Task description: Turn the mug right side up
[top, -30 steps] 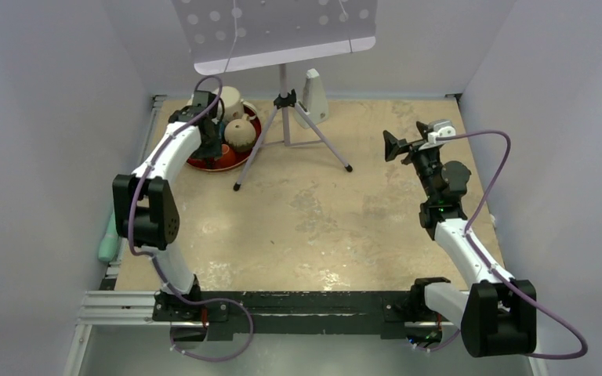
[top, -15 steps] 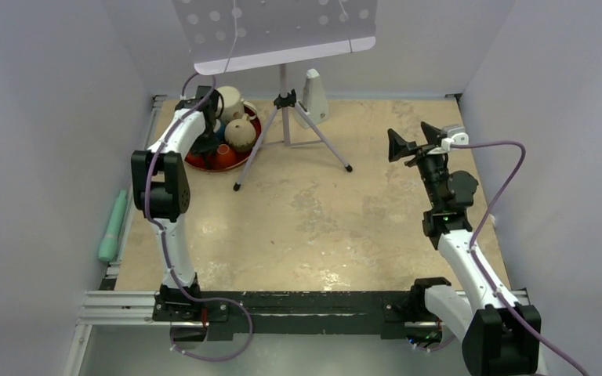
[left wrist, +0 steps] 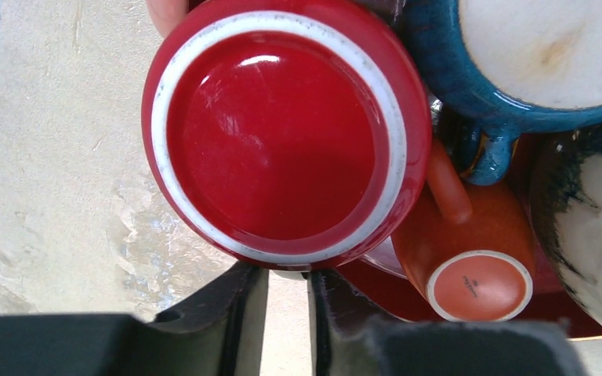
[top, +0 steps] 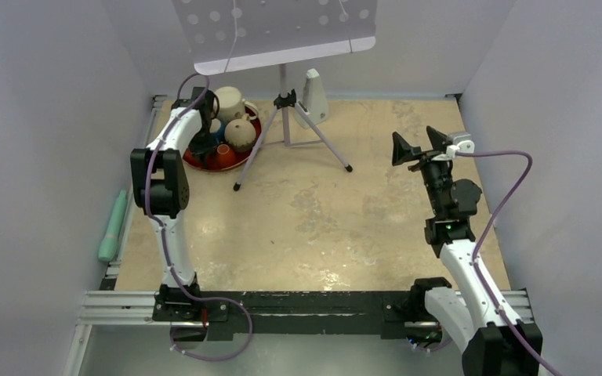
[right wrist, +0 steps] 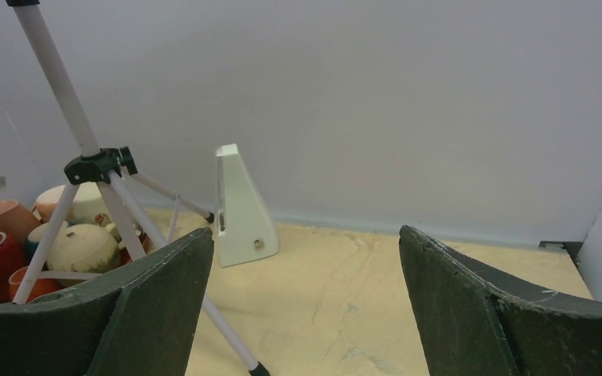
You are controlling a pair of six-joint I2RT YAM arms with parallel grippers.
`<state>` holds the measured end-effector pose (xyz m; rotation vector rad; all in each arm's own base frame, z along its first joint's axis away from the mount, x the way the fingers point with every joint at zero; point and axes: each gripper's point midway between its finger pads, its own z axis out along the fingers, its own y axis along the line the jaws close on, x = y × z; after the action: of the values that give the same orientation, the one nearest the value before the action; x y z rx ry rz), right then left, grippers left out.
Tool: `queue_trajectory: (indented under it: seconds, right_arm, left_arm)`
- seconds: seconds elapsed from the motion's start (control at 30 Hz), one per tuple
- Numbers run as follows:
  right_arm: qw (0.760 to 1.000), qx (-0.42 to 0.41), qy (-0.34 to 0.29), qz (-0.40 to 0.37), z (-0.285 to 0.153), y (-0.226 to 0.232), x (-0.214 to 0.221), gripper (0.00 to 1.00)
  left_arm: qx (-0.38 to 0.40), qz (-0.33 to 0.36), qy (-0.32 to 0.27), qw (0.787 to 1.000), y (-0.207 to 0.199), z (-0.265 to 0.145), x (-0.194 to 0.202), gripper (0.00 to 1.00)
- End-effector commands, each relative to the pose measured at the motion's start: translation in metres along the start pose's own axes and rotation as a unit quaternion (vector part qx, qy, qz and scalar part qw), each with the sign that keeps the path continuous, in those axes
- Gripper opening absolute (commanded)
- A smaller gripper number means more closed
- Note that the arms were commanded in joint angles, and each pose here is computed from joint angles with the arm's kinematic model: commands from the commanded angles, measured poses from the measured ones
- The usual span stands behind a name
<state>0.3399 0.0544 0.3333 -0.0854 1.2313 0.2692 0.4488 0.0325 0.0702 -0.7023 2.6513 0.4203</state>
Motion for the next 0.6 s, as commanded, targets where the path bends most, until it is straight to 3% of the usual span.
queue_trajectory:
  seconds: [0.0, 0.13, 0.37, 0.57]
  right_arm:
    - [1.000, 0.013, -0.019, -0.004, -0.005, -0.002, -0.014, 0.92]
    - [0.999, 0.017, -0.027, -0.009, -0.010, -0.003, -0.021, 0.92]
    - [1.000, 0.003, -0.008, 0.002, -0.008, 0.004, -0.021, 0.91]
    - [0.998, -0.046, 0.012, 0.039, 0.002, 0.039, -0.012, 0.94]
  left_arm:
    - [0.013, -0.017, 0.005, 1.000, -0.004, 0.003, -0.009, 0.24]
    - [0.014, -0.020, 0.008, 1.000, -0.002, 0.003, -0.007, 0.00]
    - [0.030, -0.058, 0.034, 0.997, 0.025, -0.011, 0.005, 0.00]
    - [0.100, -0.066, -0.021, 0.993, 0.031, -0.046, -0.004, 0.00]
